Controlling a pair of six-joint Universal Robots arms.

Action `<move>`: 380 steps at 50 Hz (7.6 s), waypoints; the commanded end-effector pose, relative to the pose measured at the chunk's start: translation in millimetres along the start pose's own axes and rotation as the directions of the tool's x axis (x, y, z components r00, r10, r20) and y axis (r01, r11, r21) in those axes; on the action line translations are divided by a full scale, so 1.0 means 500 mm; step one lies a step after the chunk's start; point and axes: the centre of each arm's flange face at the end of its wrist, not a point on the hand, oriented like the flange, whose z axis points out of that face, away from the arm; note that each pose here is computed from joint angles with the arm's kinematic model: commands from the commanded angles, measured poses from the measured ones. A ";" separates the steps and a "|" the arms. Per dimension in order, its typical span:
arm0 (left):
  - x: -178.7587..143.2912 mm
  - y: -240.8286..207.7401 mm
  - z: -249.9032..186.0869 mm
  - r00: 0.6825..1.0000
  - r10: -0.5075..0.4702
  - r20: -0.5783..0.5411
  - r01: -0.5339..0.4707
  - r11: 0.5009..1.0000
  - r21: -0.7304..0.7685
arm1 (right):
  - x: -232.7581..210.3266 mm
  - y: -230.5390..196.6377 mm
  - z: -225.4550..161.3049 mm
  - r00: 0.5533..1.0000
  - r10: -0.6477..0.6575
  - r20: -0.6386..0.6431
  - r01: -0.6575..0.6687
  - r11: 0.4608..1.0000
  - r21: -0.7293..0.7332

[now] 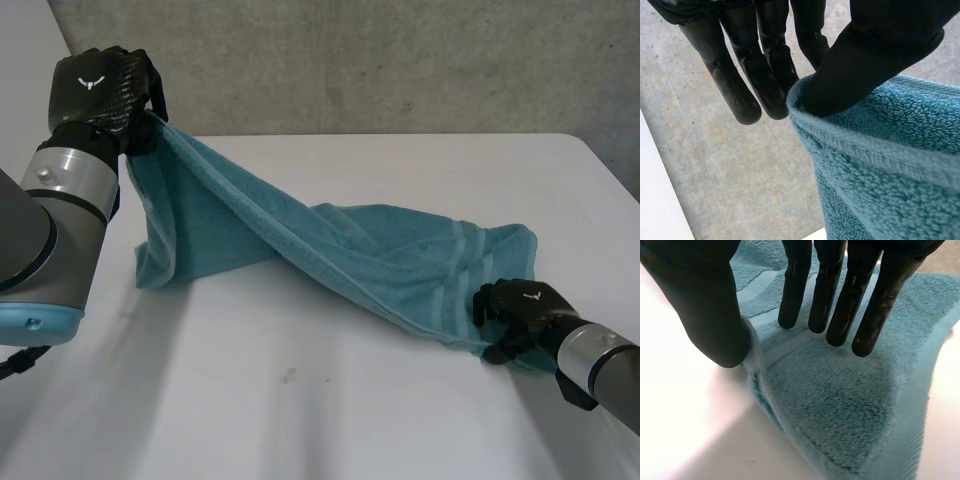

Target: Fold the laundry

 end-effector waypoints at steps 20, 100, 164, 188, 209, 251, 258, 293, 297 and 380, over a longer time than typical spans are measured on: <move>-0.010 0.030 -0.020 1.000 0.021 -0.010 -0.022 0.991 -0.133 | 0.078 -0.253 -0.108 0.962 -0.086 -0.260 0.162 0.944 0.286; -0.044 0.333 -0.034 0.985 0.158 -0.065 -0.170 0.928 -0.331 | -0.001 -0.133 0.031 0.898 -0.341 -0.277 0.397 0.901 0.176; -0.148 -0.033 -0.092 0.956 0.294 -0.022 -0.293 0.940 -0.177 | 0.060 -0.363 -0.249 0.772 -0.522 -0.363 0.550 0.834 -0.031; -0.117 0.211 0.119 0.889 0.429 -0.161 -0.459 0.829 -0.319 | 0.122 -0.340 0.044 0.770 -0.491 -0.407 0.537 0.844 -0.001; -0.126 -0.199 0.206 0.939 0.255 0.230 -0.335 0.830 0.447 | 0.113 -0.645 -0.143 0.656 -0.034 -0.754 0.660 0.511 0.551; -0.152 0.165 -0.142 0.984 0.179 0.004 -0.147 0.821 -0.552 | 0.025 -0.176 -0.125 0.815 -0.552 -0.177 0.525 0.832 -0.177; -0.155 0.151 -0.179 0.978 0.177 -0.108 -0.206 0.771 -0.603 | 0.027 -0.149 -0.172 0.734 -0.678 -0.035 0.638 0.706 -0.307; -0.107 0.363 0.184 0.939 0.330 -0.099 -0.344 0.904 -0.253 | 0.106 -0.226 0.251 0.673 -0.551 -0.494 0.670 0.737 0.091; -0.101 0.390 0.205 0.938 0.334 -0.096 -0.347 0.907 -0.238 | 0.115 -0.222 0.297 0.651 -0.537 -0.536 0.688 0.716 0.118; -0.021 0.186 -0.103 0.994 -0.076 -0.080 0.051 0.959 -0.279 | 0.263 -0.070 0.136 0.950 -0.168 -0.265 0.185 0.982 0.044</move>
